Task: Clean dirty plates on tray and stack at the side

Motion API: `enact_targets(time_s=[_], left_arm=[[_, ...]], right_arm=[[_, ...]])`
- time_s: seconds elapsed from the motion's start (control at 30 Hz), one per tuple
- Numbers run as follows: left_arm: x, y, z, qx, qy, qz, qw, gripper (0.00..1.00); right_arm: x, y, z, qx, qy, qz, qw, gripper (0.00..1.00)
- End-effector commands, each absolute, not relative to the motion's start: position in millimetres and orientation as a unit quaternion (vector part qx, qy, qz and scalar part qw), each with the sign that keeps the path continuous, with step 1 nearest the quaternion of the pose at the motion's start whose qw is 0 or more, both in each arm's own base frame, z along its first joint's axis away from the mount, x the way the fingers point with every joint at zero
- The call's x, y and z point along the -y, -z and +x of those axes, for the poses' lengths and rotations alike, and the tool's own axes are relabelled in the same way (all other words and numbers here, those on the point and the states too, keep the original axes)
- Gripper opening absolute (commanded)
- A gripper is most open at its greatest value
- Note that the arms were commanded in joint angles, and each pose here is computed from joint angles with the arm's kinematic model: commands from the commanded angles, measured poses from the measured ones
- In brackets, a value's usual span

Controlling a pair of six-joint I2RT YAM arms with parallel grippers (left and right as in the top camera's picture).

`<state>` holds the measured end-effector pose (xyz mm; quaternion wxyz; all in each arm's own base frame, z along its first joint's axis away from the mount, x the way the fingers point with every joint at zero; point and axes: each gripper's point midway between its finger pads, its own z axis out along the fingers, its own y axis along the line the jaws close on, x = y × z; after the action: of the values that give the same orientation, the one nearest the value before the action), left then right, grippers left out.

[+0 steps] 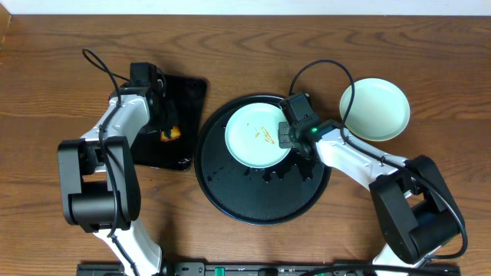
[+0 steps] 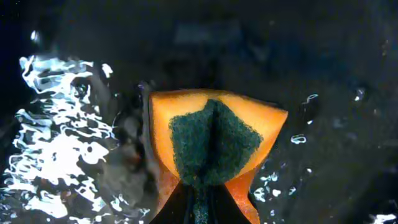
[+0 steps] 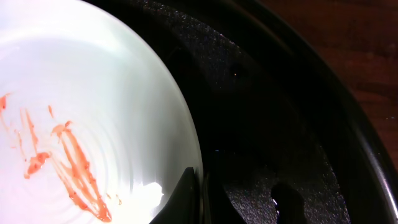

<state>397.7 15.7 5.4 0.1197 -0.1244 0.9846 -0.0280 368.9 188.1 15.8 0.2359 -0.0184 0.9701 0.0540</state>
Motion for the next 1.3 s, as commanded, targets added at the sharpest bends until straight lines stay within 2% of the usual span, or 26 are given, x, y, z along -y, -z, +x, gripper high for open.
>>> enact_targets(time_s=[0.0,0.4,0.93,1.1,1.27], left_arm=[[-16.6,26.4,378.0,-0.99,0.018,-0.122,0.069,0.08],[-18.1,-65.6,403.6,-0.976,0.025,-0.119,0.182,0.08],[-18.1,-79.7,404.2,-0.973,0.026,-0.118,0.198,0.07],[-18.9,-97.0,417.8,-0.963,0.029,-0.116,0.24,0.07],[-20.0,-135.6,435.6,-0.945,0.026,-0.09,0.314,0.07]], right_arm=[[-182.9,-17.3,375.1,-0.969,-0.042,-0.008,0.243,0.01],[-182.8,-17.3,375.1,-0.969,-0.042,-0.008,0.243,0.01],[-182.8,-17.3,375.1,-0.969,-0.042,-0.008,0.243,0.01],[-182.9,-17.3,375.1,-0.969,-0.042,-0.008,0.243,0.01],[-182.9,-17.3,375.1,-0.969,-0.042,-0.008,0.243,0.01]])
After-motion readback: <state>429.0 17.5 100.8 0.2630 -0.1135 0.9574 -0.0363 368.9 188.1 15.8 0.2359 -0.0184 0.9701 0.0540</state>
